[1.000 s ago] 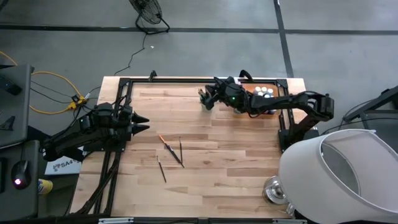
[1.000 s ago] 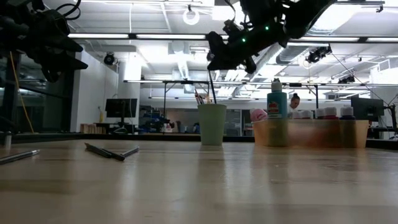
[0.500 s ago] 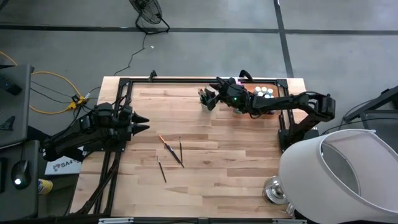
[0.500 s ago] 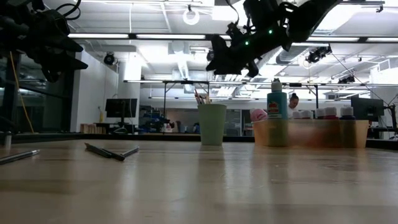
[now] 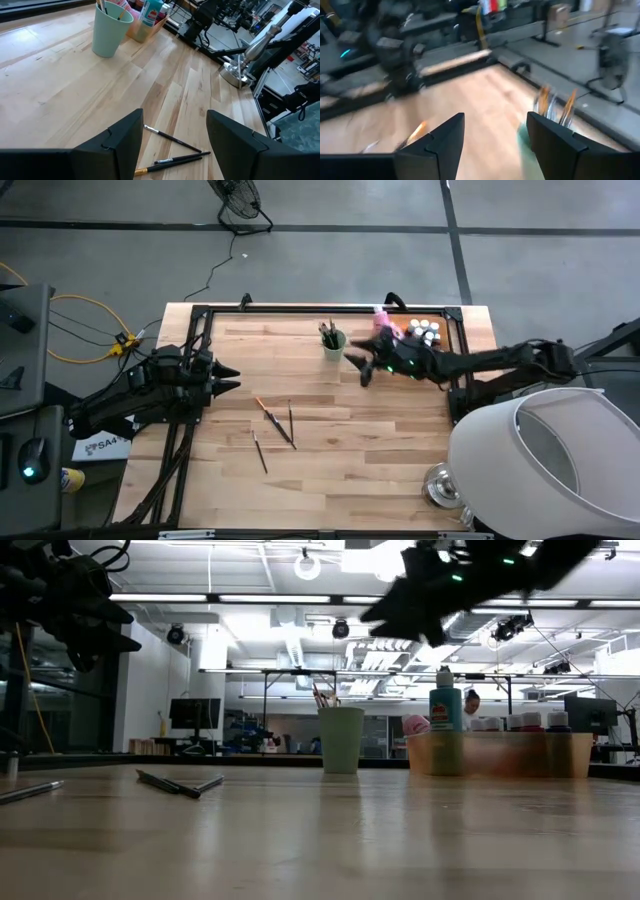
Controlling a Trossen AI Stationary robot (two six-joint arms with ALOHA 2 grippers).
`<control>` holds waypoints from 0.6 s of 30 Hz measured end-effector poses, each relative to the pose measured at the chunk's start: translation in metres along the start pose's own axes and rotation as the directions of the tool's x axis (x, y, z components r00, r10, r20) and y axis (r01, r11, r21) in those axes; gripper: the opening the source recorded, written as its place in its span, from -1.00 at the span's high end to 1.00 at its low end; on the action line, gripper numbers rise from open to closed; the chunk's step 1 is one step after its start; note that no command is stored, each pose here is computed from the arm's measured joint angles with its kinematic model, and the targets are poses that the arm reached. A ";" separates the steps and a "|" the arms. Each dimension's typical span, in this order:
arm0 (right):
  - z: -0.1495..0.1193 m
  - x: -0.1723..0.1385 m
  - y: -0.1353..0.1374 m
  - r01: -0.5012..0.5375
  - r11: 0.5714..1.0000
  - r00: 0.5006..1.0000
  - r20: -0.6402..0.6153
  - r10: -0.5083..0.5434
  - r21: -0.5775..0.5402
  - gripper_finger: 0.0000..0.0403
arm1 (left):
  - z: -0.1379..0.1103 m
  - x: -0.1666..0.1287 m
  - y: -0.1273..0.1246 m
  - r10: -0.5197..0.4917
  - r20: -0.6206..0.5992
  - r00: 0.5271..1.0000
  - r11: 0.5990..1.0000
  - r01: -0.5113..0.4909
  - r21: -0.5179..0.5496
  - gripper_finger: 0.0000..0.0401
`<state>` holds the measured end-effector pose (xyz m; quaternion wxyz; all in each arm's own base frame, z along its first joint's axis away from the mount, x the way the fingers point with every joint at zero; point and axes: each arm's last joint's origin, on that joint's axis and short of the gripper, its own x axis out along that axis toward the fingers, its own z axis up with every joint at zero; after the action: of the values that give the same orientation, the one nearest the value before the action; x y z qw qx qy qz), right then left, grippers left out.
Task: Pick & Place Paint Supplies
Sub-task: Put the bottom silver paintbrush into the green cup
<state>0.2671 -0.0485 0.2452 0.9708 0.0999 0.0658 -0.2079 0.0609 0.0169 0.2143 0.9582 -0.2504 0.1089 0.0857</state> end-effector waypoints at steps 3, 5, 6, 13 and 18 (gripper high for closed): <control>-0.021 -0.022 -0.001 -0.068 0.998 0.997 -0.031 0.068 -0.006 -0.03 | 0.000 0.000 0.000 -0.001 0.000 1.000 1.000 0.001 0.001 -0.07; -0.035 -0.037 -0.003 -0.132 0.991 0.989 -0.062 0.131 -0.008 -0.03 | 0.000 0.000 0.000 -0.001 0.001 1.000 1.000 0.001 0.000 -0.07; -0.041 -0.043 -0.004 -0.161 0.987 0.984 -0.075 0.160 -0.005 -0.03 | 0.000 0.000 0.000 -0.001 0.001 1.000 1.000 0.001 0.000 -0.07; -0.081 -0.084 -0.017 -0.222 0.966 0.966 -0.107 0.236 0.130 -0.03 | 0.000 0.000 0.000 0.000 0.001 1.000 1.000 0.000 0.000 -0.07; -0.105 -0.103 -0.029 -0.227 0.953 0.965 -0.084 0.247 0.202 -0.03 | 0.000 0.000 0.000 0.002 0.001 1.000 1.000 -0.002 0.000 -0.07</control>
<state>0.1528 -0.0105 0.1561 0.9697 0.2105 0.0857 -0.0894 0.0609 0.0169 0.2144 0.9582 -0.2501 0.1085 0.0867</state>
